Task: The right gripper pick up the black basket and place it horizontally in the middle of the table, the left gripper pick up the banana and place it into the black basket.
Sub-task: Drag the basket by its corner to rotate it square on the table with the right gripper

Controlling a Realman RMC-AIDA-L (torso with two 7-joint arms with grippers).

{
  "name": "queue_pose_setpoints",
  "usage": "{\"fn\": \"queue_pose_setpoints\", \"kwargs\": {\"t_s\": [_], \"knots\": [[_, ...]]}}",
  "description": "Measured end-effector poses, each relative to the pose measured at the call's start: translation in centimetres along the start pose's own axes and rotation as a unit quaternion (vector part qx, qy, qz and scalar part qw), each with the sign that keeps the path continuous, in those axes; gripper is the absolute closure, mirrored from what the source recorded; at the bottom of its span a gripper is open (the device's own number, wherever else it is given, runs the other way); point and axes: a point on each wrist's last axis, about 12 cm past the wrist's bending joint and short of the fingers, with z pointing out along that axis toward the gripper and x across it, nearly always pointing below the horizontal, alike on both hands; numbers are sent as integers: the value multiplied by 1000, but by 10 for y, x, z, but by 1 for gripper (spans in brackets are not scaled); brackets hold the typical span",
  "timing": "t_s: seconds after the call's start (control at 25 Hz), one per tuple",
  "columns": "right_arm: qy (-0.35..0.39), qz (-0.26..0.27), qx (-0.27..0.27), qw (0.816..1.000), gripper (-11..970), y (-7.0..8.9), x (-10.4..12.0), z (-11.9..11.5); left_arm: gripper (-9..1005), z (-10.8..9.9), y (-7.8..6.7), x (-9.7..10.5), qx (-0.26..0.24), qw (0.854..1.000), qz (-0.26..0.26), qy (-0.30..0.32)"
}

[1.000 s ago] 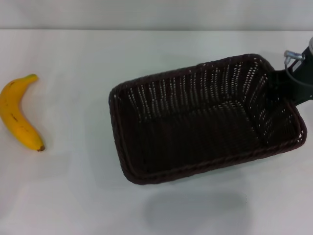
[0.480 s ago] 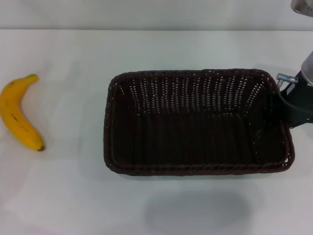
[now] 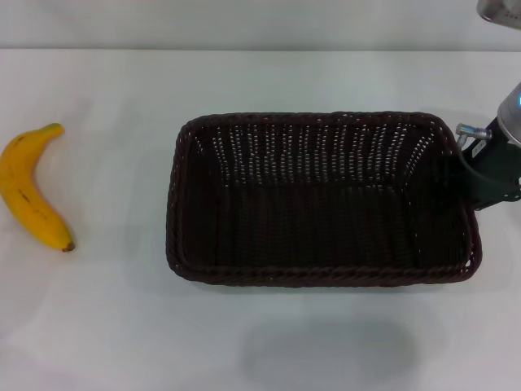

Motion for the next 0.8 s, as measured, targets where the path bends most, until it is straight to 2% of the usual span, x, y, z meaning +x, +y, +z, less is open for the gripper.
{"fn": "queue_pose_setpoints", "kwargs": {"t_s": [0.36, 0.4, 0.56, 0.8], "knots": [[17, -14, 5, 1000, 772, -8, -2, -6, 132, -3, 0, 2, 2, 1000, 0, 5], [16, -14, 7, 1000, 768, -9, -3, -9, 132, -4, 0, 2, 2, 1000, 0, 6], [-9, -11, -6, 1000, 592, -14, -6, -30, 132, -6, -1, 2, 1, 1000, -1, 6], [-39, -16, -36, 998, 591, -21, -6, -51, 132, -10, 0, 3, -1, 1000, -2, 10]]}}
